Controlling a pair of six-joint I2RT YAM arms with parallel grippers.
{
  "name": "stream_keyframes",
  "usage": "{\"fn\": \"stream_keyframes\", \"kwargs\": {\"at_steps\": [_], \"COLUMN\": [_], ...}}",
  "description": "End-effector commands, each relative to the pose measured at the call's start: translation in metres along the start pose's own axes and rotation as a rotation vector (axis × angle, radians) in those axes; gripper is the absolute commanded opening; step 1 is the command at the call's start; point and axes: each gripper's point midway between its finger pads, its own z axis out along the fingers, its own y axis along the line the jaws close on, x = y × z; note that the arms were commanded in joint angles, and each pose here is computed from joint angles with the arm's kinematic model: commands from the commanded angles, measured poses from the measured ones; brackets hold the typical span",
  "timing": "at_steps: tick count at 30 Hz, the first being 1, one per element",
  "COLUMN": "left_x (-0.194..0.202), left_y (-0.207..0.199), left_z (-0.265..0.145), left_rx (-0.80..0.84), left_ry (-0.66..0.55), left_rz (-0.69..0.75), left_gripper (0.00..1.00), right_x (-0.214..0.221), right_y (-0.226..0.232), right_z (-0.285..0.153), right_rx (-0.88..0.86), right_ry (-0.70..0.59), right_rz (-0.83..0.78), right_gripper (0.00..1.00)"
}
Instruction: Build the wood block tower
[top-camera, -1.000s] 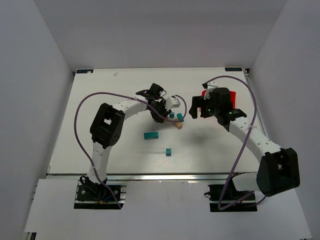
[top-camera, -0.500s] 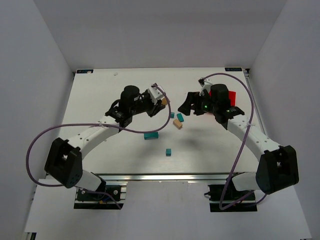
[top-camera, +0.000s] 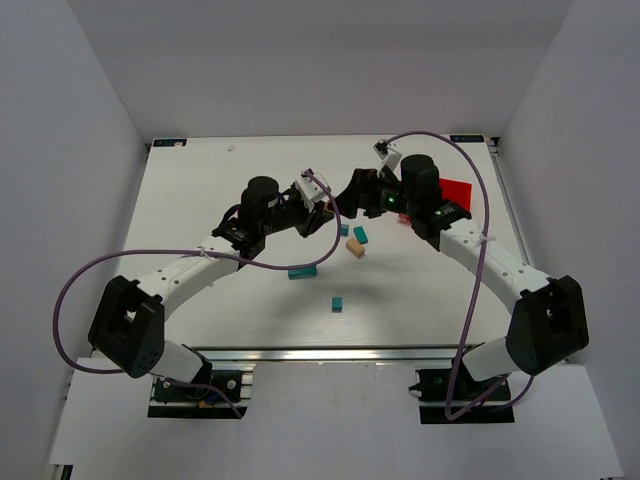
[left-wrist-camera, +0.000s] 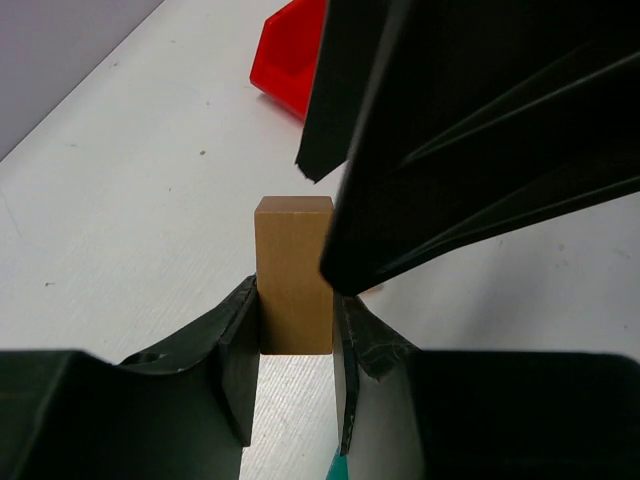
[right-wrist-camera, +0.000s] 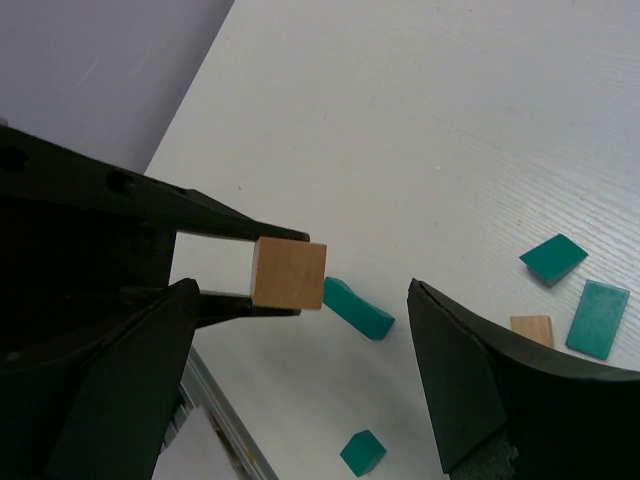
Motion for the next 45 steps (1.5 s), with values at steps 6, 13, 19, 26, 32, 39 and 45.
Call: {"fn": "stream_keyframes", "kwargs": {"at_steps": [6,13,19,26,32,39,45], "left_x": [-0.018,-0.011,0.012,0.099,0.148,0.172,0.181], "left_y": [-0.001,0.001,0.012,0.062,0.106,0.105,0.104], "left_z": [-0.005,-0.006,-0.028,-0.092,-0.142,-0.140,-0.164], "left_rx": [-0.007,-0.022,-0.110,-0.526,-0.902,-0.858,-0.964], "left_ry": [-0.047,-0.018,0.086,0.196,0.345,0.404,0.406], "left_rz": [0.016,0.002,-0.162,-0.577,-1.043,-1.257,-1.224], "left_gripper": [0.00,0.03,0.98,0.98,0.98,0.98,0.98], "right_x": [-0.020,-0.024,-0.042,-0.044,0.013,0.061,0.105], "right_y": [0.020,0.030,0.030,0.021,0.037,0.053,0.060], "right_z": [0.020,0.015,0.009,0.014,0.019,0.036,0.058], "right_rx": [-0.038,-0.054,-0.090,-0.151,-0.465,-0.528,-0.582], "right_ry": [-0.030,-0.058,-0.088,-0.024,0.104,0.144,0.265], "right_rz": [0.012,-0.043,-0.422,-0.921,-1.138,-1.199,-1.145], "right_gripper": [0.50,0.00,0.00,0.00,0.00,0.00,0.00]}}
